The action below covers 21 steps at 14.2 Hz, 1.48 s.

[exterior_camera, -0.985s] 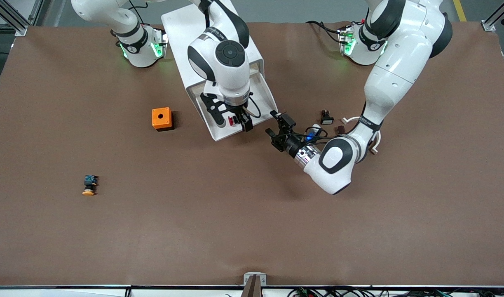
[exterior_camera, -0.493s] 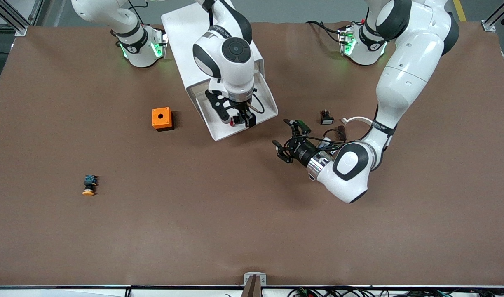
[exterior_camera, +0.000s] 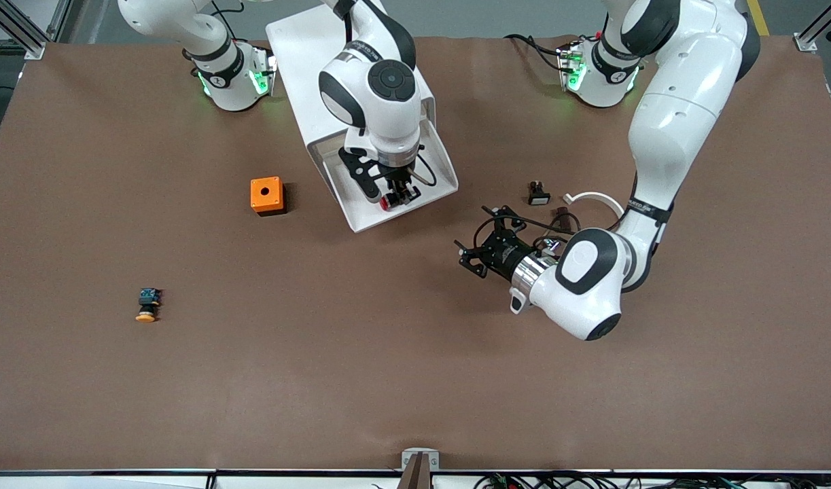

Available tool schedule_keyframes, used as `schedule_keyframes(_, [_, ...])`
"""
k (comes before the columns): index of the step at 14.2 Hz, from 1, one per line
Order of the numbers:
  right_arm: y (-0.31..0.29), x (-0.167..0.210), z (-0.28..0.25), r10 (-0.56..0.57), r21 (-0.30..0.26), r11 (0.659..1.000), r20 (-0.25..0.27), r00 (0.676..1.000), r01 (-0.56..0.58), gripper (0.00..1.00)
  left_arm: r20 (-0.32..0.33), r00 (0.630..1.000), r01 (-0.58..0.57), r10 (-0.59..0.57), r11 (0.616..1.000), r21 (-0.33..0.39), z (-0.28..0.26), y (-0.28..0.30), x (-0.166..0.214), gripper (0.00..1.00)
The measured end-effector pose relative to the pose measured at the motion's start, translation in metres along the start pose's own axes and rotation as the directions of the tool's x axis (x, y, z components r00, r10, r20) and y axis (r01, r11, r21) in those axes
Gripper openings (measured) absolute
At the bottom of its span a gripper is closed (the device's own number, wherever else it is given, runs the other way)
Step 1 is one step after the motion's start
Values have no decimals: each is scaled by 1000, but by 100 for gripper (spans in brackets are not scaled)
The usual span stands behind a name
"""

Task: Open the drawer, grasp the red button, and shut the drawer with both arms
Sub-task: 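Lift the red button out while the left gripper releases the drawer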

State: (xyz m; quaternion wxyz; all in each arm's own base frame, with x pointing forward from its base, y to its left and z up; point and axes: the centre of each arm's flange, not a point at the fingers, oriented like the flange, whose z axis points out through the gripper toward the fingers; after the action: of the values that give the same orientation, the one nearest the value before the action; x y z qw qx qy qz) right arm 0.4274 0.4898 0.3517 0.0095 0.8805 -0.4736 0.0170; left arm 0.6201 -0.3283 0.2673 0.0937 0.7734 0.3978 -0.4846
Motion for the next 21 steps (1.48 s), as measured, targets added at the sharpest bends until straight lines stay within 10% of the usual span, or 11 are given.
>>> schedule_keyframes(4, [-4,3,-7,3,14,1000,-1,1000,-3,43,-229,955,-203,188,978,-46,-39,-7,-50,100])
schedule_keyframes(11, [-21,86,-48,-133,18,991,-14,991,133,43,-581,747,-347,323,935,74,-54,-10,-98,100])
schedule_keyframes(21, [-5,293,-60,-502,-31,864,10,865,502,43,-721,570,-410,394,897,166,-5,15,-99,100])
